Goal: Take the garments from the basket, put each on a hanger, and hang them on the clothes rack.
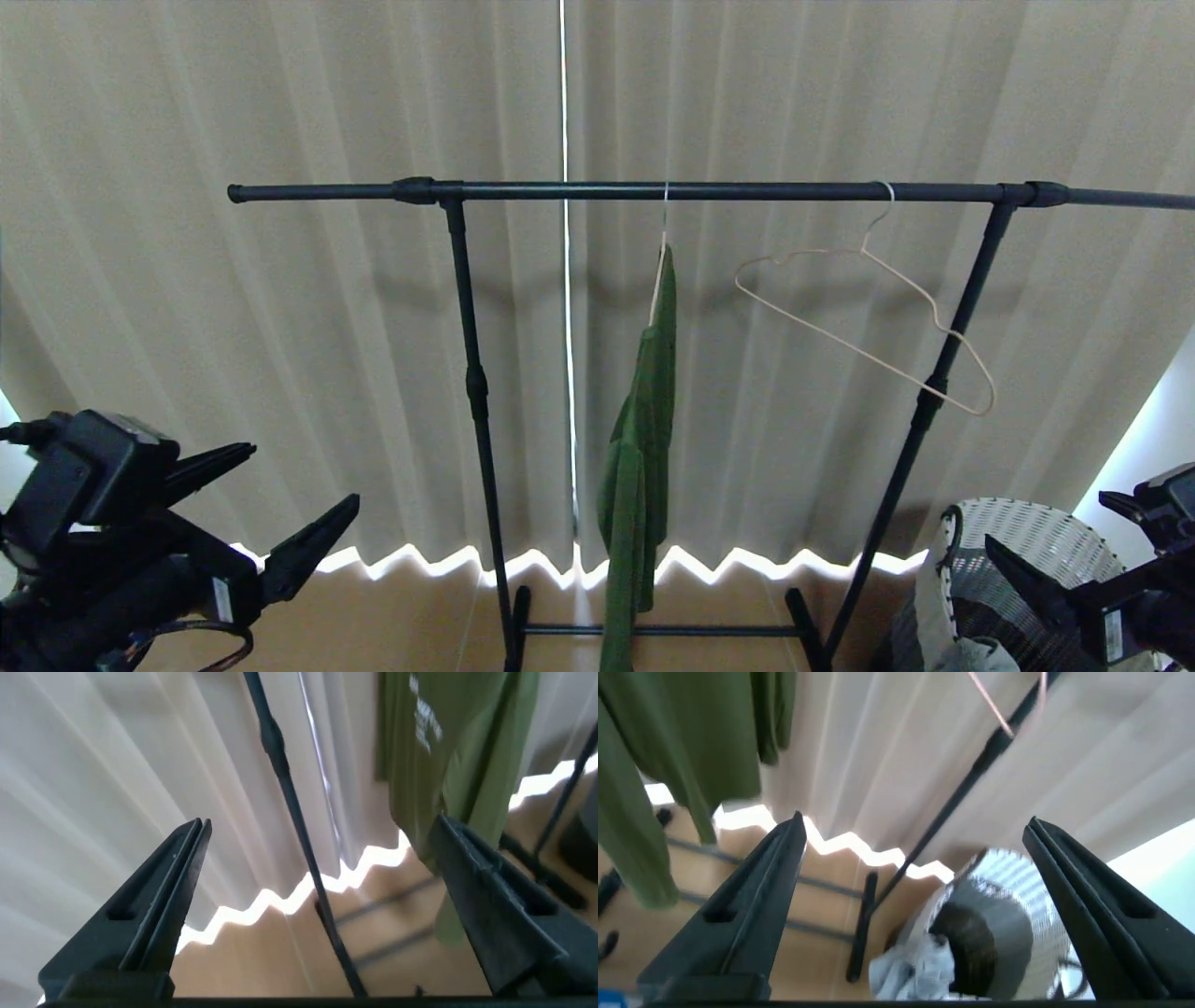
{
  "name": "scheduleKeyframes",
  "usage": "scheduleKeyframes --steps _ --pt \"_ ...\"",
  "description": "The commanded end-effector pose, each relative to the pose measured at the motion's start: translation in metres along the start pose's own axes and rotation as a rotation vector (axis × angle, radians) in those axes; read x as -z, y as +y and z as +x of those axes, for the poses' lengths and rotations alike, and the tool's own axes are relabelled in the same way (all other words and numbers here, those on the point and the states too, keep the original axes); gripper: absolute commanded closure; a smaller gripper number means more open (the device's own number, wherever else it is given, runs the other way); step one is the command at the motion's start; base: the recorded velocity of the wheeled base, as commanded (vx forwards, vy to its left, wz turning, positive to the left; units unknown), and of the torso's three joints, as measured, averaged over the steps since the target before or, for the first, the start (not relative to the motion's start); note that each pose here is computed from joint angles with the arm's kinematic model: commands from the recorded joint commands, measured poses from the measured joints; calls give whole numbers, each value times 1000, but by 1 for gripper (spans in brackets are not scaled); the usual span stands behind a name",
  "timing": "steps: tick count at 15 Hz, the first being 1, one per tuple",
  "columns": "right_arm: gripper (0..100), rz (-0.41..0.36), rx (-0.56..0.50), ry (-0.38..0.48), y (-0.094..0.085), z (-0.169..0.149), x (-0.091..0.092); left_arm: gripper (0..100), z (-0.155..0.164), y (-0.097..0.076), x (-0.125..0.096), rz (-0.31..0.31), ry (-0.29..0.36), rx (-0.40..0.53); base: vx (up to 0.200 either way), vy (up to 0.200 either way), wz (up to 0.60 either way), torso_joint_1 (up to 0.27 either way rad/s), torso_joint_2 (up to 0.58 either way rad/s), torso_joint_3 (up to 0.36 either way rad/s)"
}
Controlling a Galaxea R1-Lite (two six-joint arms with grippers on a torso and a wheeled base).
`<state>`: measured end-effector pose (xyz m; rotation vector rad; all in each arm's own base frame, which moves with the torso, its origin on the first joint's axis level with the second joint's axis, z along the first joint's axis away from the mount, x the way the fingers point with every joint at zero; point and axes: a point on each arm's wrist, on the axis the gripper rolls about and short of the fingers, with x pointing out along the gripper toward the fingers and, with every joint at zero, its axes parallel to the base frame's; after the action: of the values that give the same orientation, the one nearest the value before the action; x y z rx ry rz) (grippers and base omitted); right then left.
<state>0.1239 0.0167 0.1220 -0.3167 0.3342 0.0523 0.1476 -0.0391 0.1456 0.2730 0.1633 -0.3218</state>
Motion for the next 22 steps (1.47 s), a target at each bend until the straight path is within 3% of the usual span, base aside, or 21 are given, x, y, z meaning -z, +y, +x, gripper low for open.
scheduleKeyframes --steps 1,4,12,22 --pt "0 -4 -6 26 1 0 5 0 17 2 -4 -2 40 11 0 0 0 0 0 0" --pt "0 -3 1 68 1 7 9 0 19 -2 0 -40 89 42 0 0 0 0 0 0" --pt "0 2 28 116 -2 12 14 0 16 -6 5 -29 102 61 0 0 0 0 0 0" --pt "0 -26 32 107 -2 12 12 0 15 -7 7 -13 110 59 0 0 0 -44 99 51"
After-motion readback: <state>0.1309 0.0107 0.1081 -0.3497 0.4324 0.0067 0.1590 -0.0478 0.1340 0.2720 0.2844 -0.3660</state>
